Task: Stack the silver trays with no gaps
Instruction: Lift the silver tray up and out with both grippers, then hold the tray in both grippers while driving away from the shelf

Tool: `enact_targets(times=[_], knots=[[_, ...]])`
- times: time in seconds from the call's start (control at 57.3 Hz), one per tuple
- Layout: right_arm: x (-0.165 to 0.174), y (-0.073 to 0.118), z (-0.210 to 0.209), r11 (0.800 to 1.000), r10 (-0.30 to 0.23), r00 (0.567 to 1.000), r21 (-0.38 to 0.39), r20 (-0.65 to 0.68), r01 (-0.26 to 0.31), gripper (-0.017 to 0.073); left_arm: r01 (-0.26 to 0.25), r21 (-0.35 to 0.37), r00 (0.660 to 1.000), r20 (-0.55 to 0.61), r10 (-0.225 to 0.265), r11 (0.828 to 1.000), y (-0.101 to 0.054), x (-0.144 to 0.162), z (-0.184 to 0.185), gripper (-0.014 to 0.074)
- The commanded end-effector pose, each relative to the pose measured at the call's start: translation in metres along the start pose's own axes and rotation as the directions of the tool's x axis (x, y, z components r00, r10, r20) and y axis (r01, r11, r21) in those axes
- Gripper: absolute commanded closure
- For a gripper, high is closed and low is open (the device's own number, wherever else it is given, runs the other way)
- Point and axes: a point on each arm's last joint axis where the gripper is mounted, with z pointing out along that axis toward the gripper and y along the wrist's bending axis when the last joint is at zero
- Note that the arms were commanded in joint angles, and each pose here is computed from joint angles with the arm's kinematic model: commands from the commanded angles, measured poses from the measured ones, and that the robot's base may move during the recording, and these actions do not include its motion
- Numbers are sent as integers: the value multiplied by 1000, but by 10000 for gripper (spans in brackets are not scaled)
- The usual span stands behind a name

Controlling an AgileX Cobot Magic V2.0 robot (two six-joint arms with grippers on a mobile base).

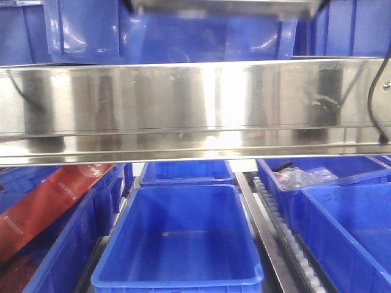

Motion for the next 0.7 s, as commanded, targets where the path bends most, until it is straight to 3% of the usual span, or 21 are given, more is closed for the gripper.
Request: enact_targets(times=[0.0,0.314,0.506,0.681], knots=[[-6,6,-24,999,-35,993,-20,110,37,639,-13,44,995,98,8,999,-4,-8,-31,612],[-24,11,-60,998,-38,960,-35,278,49,639,-11,46,976,217,1,999,-1,-21,-66,612],[-39,13,-73,997,-31,905,-45,423,56,639,-21,-5,953,302,22,1000,4,-29,-74,612],[-43,14,-76,997,-28,882,-48,471,57,639,-27,-32,940,339,37,999,6,-33,-76,612]])
